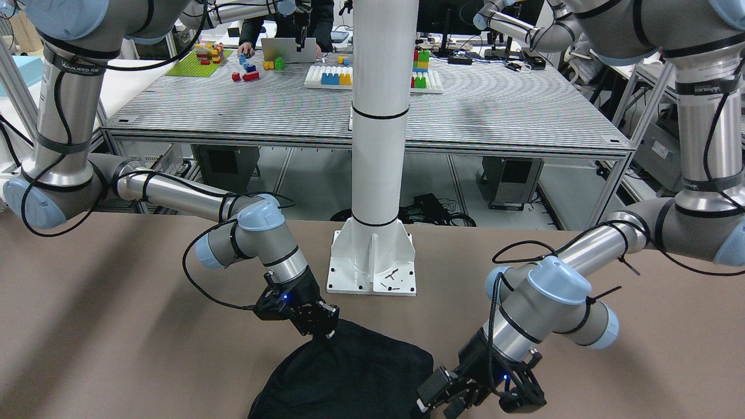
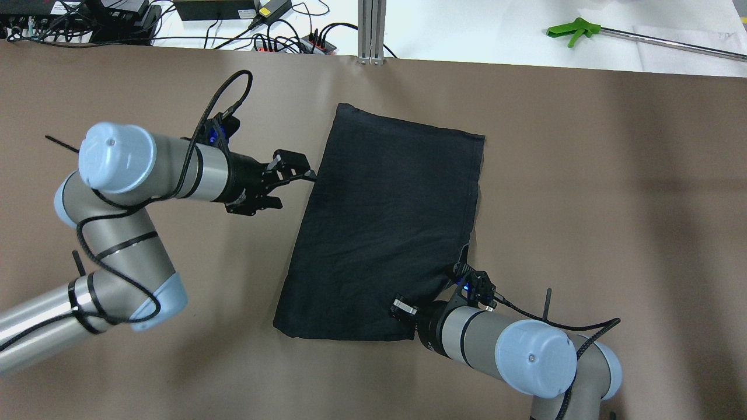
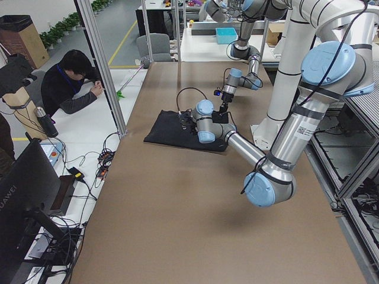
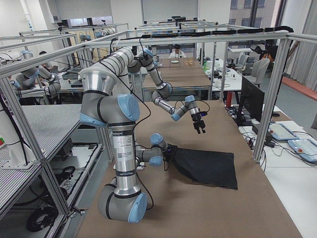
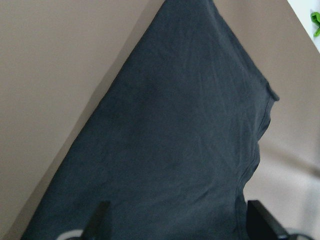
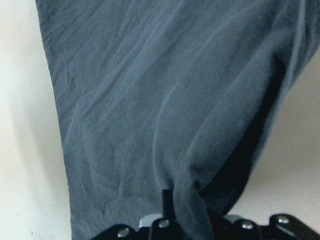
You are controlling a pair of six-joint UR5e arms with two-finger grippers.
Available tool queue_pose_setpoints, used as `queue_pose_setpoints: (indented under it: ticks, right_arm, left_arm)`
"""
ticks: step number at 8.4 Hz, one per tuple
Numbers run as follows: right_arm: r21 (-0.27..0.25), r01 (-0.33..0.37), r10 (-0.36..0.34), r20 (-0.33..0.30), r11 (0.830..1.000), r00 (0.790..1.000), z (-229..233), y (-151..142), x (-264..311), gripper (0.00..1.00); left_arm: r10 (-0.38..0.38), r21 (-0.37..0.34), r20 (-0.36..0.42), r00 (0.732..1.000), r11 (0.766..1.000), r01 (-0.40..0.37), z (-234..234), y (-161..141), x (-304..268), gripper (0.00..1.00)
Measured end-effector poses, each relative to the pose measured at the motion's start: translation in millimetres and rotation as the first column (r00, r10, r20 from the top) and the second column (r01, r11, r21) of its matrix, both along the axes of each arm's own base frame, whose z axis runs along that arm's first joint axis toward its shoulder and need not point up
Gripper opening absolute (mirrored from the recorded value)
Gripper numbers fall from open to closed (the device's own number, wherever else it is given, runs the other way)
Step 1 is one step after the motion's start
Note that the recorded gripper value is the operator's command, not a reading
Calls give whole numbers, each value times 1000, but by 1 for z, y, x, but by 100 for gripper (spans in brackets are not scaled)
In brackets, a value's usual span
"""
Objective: Fold clothes
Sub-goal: 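Grasp the other near corner with the left gripper while the right gripper holds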
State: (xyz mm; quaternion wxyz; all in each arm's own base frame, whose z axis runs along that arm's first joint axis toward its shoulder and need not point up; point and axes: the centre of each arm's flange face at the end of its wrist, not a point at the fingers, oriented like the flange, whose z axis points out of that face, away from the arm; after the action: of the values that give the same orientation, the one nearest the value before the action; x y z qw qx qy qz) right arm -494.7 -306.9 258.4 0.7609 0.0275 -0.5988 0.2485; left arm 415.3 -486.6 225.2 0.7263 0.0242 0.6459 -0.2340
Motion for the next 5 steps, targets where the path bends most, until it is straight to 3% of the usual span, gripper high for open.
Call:
queue_pose_setpoints:
  ticks: [2, 5]
  right_arm:
    - [0, -5, 5, -8, 1000, 1000, 4, -1, 0, 0]
    - [-2, -12, 12, -19, 1000, 1000, 10, -1, 1, 0]
  left_arm:
    - [31, 34, -39, 999, 999, -29, 23, 67, 23, 94]
    - [29, 27, -9, 1000, 999, -28, 55, 111, 55, 94]
